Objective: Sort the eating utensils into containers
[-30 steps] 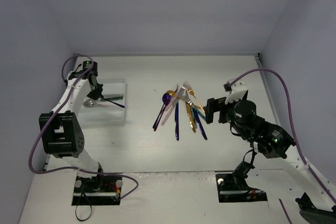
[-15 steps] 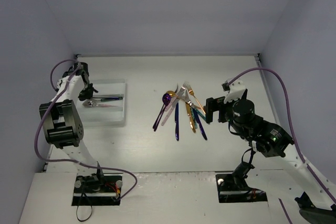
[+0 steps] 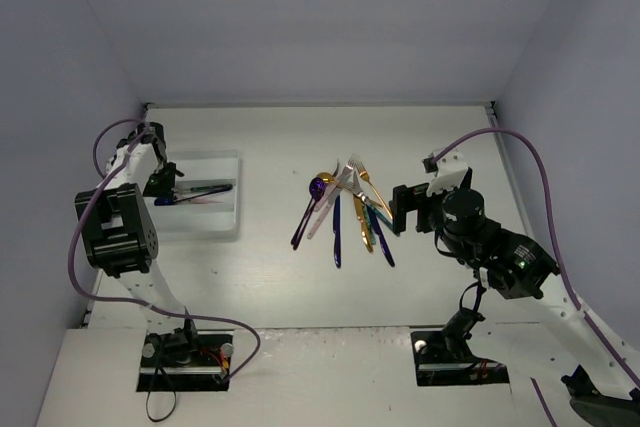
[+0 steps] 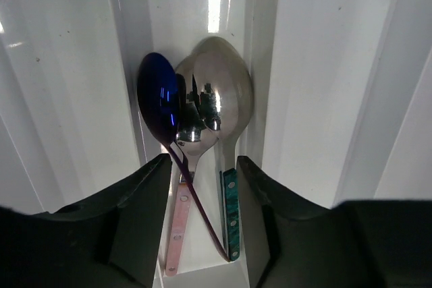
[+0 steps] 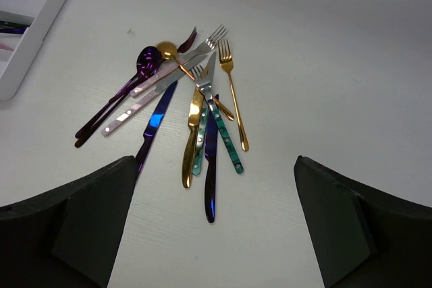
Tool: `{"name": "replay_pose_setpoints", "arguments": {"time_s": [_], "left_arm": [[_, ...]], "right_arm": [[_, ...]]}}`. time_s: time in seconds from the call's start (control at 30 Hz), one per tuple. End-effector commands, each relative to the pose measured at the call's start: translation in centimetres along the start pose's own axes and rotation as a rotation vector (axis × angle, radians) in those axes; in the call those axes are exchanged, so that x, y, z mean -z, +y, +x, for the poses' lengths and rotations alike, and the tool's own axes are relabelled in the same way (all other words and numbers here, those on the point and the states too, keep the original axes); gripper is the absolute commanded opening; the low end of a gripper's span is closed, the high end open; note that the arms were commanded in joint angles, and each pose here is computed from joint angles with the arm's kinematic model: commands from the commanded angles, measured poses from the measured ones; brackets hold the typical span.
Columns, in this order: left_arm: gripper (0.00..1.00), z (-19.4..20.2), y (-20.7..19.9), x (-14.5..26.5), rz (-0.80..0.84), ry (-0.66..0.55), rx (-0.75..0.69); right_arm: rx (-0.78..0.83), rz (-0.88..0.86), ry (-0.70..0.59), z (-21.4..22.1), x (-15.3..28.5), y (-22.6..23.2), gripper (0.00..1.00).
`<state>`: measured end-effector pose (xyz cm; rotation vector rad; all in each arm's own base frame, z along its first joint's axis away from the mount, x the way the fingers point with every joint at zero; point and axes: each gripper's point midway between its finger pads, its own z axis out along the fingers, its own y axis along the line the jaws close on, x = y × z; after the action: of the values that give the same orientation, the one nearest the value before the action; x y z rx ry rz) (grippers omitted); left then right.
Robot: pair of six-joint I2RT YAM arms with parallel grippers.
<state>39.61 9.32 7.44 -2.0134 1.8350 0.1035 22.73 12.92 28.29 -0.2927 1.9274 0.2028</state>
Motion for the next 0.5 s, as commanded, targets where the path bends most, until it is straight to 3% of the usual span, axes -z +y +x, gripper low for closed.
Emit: {"name": "replay_pose_setpoints", "arguments": {"time_s": [0.0, 0.1, 0.2, 0.33, 0.47], "left_arm": [[0.48, -1.4, -2.2, 3.4, 0.108, -0.024, 0.007], [0.51, -1.1, -2.5, 5.0, 0.151, -0.031, -0.047], [0.52, 0.3, -3.6, 8.4, 0.245, -0.054, -0.198], [0.53, 5.4, -5.1, 14.0, 0.433, -0.093, -0.550], [0.53, 12.7, -4.6, 17.0, 0.594, -0.046, -0.917]], "right_arm": [[-0.034, 0.022, -0.078, -2.8, 0.2, -0.3, 1.00], [-0.029, 0.025, -0.080, -2.8, 0.2, -0.4, 1.00], [-0.029, 0.024, -0.076, -2.7, 0.1, -0.3, 1.00], [-0.030, 0.013, -0.068, -2.5, 0.0, -0.1, 1.00], [-0.032, 0.001, -0.058, -2.2, -0.2, 0.2, 1.00]]}}
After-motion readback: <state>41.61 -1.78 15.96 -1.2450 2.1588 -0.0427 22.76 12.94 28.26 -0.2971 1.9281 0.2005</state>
